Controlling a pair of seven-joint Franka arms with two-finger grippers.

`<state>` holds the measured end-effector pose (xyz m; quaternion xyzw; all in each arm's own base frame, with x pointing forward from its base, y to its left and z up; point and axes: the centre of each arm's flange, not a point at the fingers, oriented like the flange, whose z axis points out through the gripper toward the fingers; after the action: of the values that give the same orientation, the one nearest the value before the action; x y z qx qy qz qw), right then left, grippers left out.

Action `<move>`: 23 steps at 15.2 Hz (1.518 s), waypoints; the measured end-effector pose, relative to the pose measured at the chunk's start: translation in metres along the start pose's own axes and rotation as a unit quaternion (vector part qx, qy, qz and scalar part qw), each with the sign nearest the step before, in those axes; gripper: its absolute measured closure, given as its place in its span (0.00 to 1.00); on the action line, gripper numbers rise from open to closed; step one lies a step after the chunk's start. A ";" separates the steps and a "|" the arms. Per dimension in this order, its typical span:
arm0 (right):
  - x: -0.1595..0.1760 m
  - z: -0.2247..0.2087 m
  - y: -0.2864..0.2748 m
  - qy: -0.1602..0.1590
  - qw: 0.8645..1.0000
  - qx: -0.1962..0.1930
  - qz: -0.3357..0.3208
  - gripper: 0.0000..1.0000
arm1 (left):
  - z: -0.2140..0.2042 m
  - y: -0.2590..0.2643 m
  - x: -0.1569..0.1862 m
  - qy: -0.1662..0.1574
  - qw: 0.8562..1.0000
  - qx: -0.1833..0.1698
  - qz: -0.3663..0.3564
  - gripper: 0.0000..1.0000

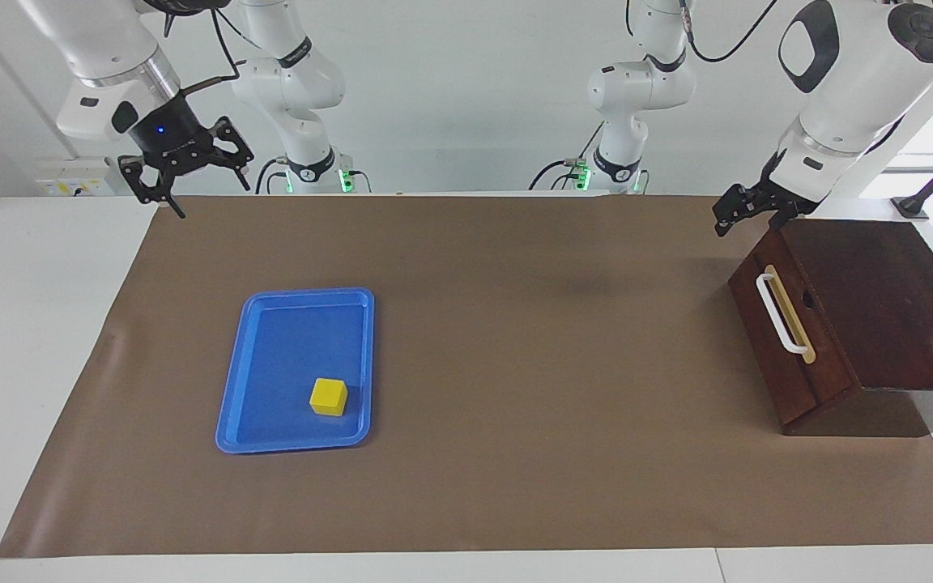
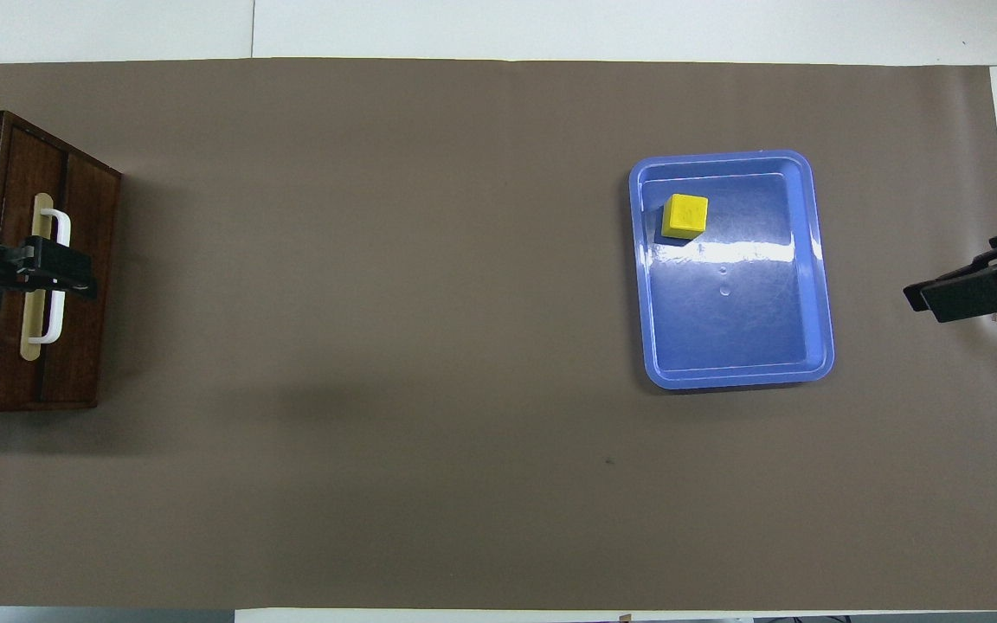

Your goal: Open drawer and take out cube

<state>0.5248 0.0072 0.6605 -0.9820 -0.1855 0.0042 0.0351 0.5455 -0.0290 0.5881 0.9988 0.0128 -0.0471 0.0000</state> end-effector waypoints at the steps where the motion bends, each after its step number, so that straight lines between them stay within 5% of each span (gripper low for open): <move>1: -0.007 -0.004 -0.003 -0.012 0.999 -0.006 0.034 0.00 | 0.000 0.000 0.000 0.000 1.000 0.000 0.000 0.00; 7: -0.020 -0.008 -0.019 -0.038 0.982 -0.064 0.174 0.00 | 0.000 0.000 0.001 0.002 1.000 0.000 0.000 0.00; 23: -0.008 0.043 0.015 -0.030 0.975 -0.044 0.214 0.00 | -0.001 0.000 0.001 0.004 1.000 0.000 0.000 0.00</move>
<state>0.5215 -0.0072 0.6167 -0.9989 0.0284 0.0325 -0.0154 0.5462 -0.0286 0.5892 0.9990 0.0131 -0.0427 0.0003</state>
